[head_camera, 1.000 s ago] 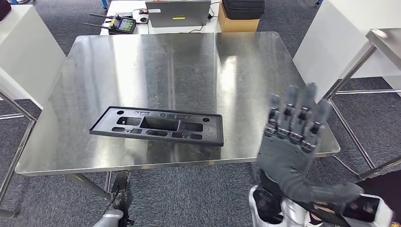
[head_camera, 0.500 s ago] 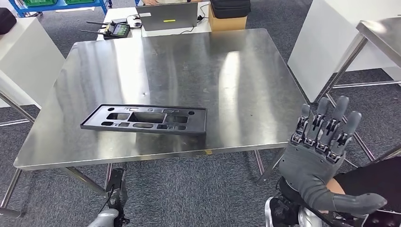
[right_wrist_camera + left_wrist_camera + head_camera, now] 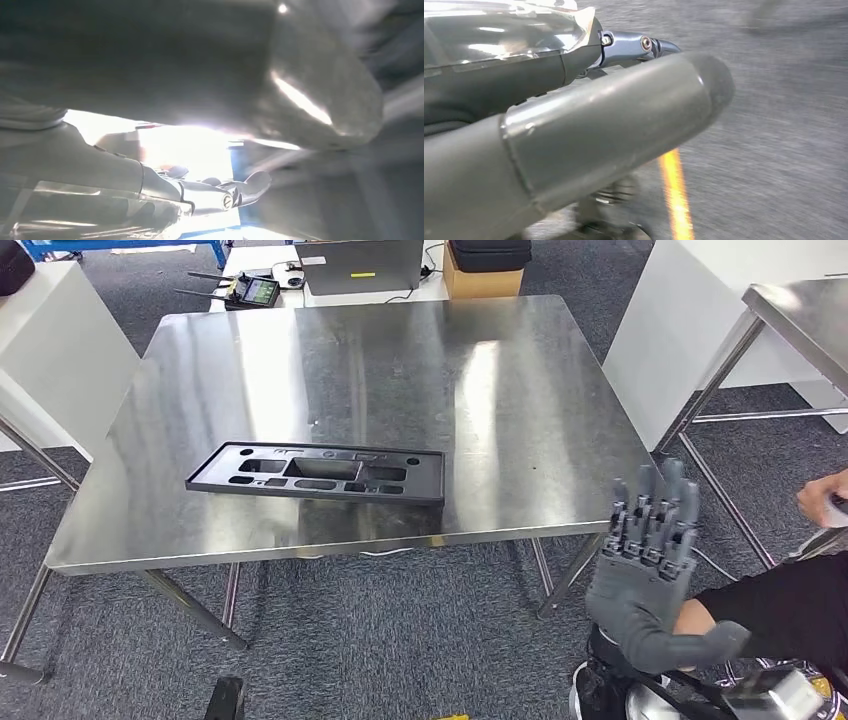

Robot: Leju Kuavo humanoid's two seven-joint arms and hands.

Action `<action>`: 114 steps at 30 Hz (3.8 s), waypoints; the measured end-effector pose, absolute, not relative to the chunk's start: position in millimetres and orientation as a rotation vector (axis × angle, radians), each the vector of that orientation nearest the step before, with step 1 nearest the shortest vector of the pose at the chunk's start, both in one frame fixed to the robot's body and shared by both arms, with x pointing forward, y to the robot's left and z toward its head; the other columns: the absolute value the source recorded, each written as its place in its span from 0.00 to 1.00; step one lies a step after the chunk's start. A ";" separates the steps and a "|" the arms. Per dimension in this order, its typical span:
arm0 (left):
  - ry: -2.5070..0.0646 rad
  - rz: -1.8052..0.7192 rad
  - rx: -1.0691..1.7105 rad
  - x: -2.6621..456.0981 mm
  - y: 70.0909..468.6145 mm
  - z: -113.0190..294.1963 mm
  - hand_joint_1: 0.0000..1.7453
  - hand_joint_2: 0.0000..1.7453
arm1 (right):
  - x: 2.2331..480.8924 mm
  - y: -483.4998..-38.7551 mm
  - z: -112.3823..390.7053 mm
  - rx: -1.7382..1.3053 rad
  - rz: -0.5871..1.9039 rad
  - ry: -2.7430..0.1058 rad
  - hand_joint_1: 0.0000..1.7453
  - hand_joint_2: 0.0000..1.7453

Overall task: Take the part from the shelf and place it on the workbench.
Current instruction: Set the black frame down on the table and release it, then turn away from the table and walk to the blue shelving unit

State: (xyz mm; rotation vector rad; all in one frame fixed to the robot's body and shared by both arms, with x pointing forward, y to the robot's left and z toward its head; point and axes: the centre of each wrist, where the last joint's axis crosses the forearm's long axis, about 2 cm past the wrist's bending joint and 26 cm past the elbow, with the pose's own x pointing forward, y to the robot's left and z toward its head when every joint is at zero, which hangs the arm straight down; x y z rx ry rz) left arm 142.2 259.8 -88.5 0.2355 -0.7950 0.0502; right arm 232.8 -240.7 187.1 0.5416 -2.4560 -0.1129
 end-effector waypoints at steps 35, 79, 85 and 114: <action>-0.719 0.156 0.291 92.3 285.9 -102.6 0.00 0.00 | 115.7 -297.7 -97.1 -0.256 0.112 -0.504 0.00 0.00; -0.709 0.165 0.287 92.3 279.4 -102.6 0.00 0.00 | 69.8 -292.1 -107.2 -0.266 0.121 -0.314 0.00 0.00; -0.712 0.165 0.285 92.5 279.6 -102.5 0.00 0.00 | 67.3 -289.5 -107.6 -0.262 0.129 -0.297 0.00 0.00; -0.688 0.151 0.273 91.3 273.6 -102.7 0.00 0.00 | 61.1 -285.7 -108.5 -0.256 0.091 -0.276 0.00 0.00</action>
